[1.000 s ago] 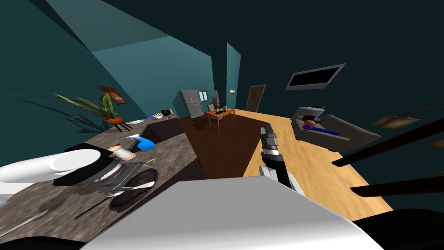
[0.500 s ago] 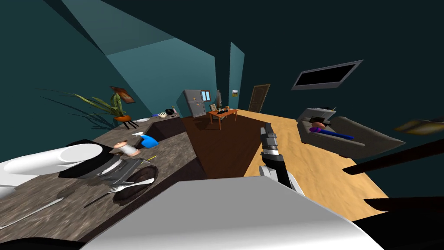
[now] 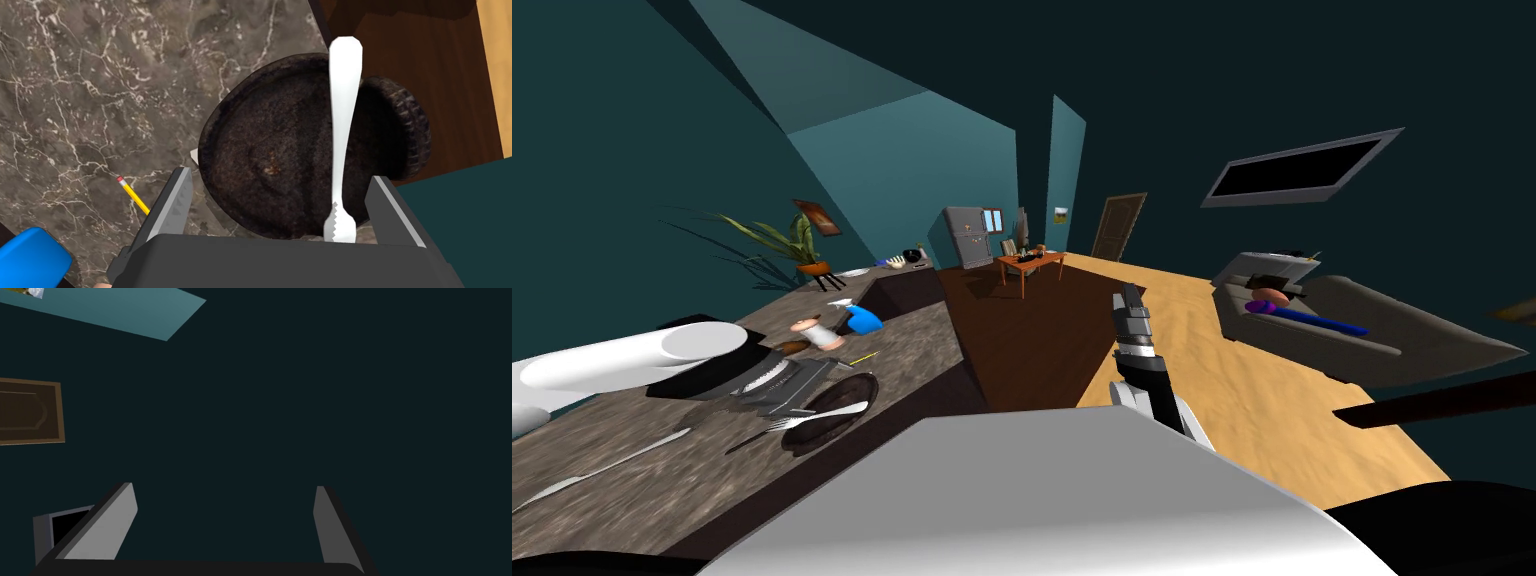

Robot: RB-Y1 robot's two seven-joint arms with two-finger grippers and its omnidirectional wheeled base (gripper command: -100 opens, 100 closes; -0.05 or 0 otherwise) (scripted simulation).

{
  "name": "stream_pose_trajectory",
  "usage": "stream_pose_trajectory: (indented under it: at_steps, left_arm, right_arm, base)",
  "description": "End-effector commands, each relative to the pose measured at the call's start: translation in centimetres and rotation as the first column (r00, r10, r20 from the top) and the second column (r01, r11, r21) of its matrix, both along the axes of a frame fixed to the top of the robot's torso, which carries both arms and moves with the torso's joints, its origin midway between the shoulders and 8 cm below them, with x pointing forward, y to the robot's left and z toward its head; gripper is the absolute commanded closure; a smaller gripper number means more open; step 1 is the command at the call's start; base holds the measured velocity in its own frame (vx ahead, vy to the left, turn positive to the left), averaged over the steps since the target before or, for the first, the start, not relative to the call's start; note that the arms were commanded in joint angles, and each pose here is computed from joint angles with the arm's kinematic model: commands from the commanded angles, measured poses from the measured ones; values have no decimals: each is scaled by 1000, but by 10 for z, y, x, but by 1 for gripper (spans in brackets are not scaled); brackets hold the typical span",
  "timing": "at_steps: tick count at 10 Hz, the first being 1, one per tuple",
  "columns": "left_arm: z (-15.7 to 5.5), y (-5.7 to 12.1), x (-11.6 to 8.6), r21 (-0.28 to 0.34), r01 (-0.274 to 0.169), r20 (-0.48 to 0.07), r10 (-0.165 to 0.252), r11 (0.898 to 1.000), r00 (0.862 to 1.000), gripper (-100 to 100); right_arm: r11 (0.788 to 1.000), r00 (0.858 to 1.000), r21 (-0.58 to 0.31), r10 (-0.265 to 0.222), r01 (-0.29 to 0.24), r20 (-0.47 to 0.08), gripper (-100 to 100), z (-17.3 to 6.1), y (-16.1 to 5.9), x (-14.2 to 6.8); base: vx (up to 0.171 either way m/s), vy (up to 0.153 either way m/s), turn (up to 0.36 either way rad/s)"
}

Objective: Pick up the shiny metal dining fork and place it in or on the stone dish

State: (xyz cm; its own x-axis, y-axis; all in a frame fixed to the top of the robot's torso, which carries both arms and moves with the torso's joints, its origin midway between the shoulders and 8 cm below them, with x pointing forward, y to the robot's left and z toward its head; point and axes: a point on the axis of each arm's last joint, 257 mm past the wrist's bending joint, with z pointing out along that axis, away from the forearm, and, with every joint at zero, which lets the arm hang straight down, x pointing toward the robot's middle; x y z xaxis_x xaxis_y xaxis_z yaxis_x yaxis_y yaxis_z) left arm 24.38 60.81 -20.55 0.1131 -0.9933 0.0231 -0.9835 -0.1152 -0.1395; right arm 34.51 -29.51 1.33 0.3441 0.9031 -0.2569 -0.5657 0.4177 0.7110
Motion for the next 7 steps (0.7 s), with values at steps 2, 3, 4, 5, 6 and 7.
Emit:
stream_pose_trajectory:
  at_steps: [2, 3, 4, 5, 6, 7]
  left_arm:
    - [11, 24, -4, 30, -37, 0, 37, 999, 999, -100]
    - [11, 28, -6, 31, -51, 0, 51, 998, 999, -100]
    - [23, 33, 12, 52, -16, 38, 14, 999, 999, -100]
    - [26, 40, 12, 64, -14, 38, 12, 998, 999, -100]
    - [33, 53, 9, 88, -32, 30, 30, 996, 999, -100]
    - [34, 60, 5, 92, -57, 32, 55, 994, 998, -100]
  right_arm:
    - [1000, 1000, 0, 0, 0, 0, 0, 0, 0, 0]
    - [1000, 1000, 0, 0, 0, 0, 0, 0, 0, 0]
    - [1000, 1000, 0, 0, 0, 0, 0, 0, 0, 0]
    - [1000, 1000, 0, 0, 0, 0, 0, 0, 0, 0]
    - [1000, 1000, 0, 0, 0, 0, 0, 0, 0, 0]
    - [1000, 1000, 0, 0, 0, 0, 0, 0, 0, 0]
  base:
    - [2, -38, -22]
    - [1, 9, 1]
    - [14, -71, 227]
    - [14, -106, 135]
    - [7, -56, -26]
    - [2, -10, -23]
